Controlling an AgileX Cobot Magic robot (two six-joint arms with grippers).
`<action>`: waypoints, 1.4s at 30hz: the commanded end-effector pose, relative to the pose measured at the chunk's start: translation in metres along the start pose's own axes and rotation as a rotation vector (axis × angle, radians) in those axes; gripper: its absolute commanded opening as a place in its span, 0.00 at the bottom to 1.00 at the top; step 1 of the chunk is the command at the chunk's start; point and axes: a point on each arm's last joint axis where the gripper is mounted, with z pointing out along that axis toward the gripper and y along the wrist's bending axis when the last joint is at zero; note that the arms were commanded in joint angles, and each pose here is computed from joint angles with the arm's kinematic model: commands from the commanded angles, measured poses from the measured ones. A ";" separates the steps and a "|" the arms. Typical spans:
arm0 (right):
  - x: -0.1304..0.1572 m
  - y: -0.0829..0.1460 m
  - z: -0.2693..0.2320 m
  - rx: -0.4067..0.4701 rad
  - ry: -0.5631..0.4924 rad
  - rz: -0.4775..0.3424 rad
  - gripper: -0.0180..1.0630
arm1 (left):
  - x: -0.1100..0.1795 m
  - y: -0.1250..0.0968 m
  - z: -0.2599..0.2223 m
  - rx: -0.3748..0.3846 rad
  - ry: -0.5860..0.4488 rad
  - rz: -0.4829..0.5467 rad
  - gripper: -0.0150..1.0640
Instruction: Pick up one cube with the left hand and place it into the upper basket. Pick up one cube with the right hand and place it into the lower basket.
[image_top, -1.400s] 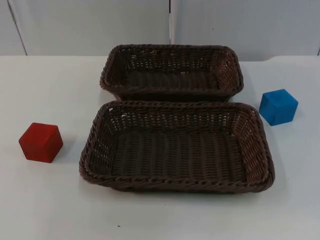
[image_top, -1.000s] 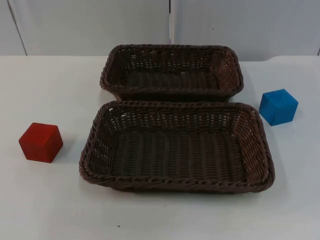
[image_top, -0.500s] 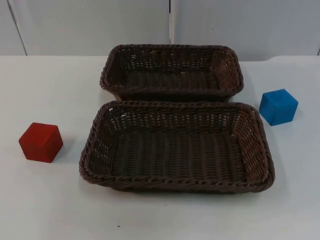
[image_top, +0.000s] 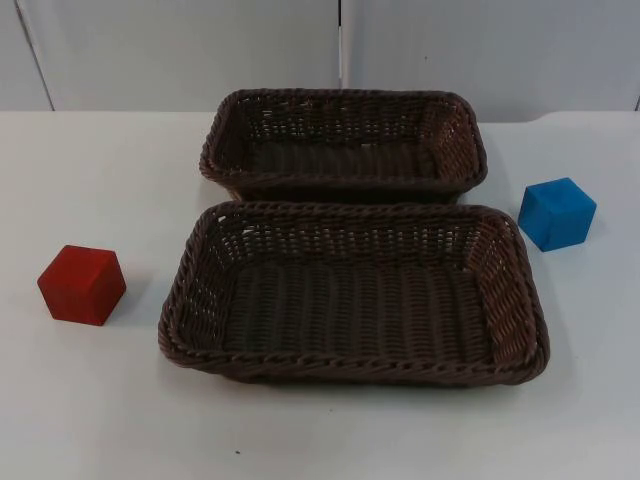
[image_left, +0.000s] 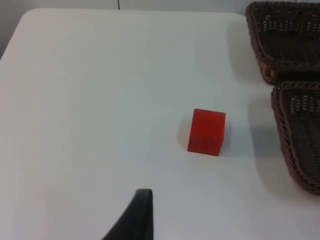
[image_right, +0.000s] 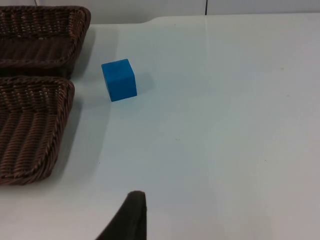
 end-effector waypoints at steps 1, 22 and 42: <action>-0.001 0.000 0.000 0.001 0.001 0.004 0.99 | -0.005 -0.001 0.000 0.010 -0.024 -0.015 0.99; -0.001 0.000 0.000 0.001 0.001 0.004 0.99 | -0.027 -0.012 0.038 0.155 0.041 -0.045 0.99; -0.001 0.000 0.000 0.001 0.001 0.004 0.99 | -0.070 -0.010 0.084 0.152 0.149 -0.039 0.99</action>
